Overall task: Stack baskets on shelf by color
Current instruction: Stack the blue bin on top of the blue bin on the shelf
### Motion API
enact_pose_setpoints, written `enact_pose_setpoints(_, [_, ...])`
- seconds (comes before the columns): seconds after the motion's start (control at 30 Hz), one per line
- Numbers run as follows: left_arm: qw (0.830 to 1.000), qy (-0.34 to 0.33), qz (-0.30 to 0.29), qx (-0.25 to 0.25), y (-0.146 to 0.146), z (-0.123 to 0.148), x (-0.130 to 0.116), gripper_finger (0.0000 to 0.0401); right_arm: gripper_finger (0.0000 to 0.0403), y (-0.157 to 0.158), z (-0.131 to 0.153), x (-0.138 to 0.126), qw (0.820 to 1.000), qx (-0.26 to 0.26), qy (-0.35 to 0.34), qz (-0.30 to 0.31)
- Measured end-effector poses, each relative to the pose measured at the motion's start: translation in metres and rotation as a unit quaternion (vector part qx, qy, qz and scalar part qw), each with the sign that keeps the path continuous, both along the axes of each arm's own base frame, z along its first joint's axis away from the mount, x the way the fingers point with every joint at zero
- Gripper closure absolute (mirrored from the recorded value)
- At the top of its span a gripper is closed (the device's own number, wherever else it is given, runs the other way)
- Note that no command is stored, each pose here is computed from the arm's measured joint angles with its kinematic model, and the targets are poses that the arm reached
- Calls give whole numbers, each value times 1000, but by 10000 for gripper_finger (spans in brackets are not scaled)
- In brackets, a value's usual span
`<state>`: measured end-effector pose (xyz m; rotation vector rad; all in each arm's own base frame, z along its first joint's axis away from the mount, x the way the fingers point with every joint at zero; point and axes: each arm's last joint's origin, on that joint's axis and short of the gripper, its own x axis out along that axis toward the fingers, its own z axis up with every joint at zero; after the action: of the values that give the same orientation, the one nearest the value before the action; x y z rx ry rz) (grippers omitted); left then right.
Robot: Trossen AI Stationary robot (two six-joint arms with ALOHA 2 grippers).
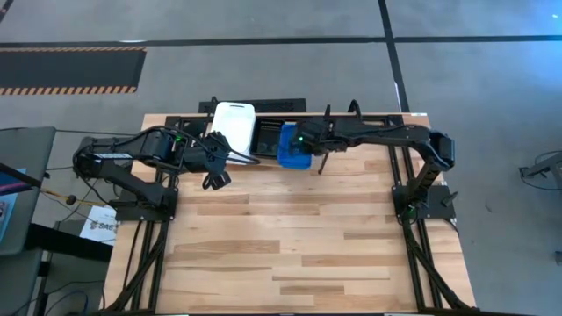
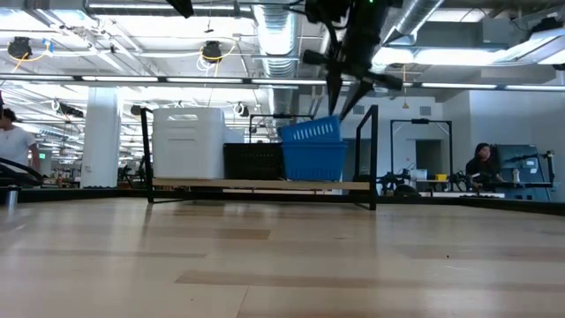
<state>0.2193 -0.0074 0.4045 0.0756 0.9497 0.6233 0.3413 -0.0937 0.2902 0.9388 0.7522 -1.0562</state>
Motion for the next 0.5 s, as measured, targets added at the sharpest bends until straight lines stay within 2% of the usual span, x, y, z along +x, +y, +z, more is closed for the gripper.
enact_pose_setpoints(0.23, [1000, -1, 0, 0, 0, 0, 0, 292, 274, -3, 36, 2, 998, -30, -18, 43])
enact_pose_setpoints(0.37, [1000, -1, 2, -1, 0, 0, 0, 292, 278, 6, 51, 8, 995, -40, -49, 70])
enact_pose_setpoints(0.5, [1000, -1, 1, -1, 0, 0, 0, 292, 293, 35, 53, 18, 985, -23, -70, 159])
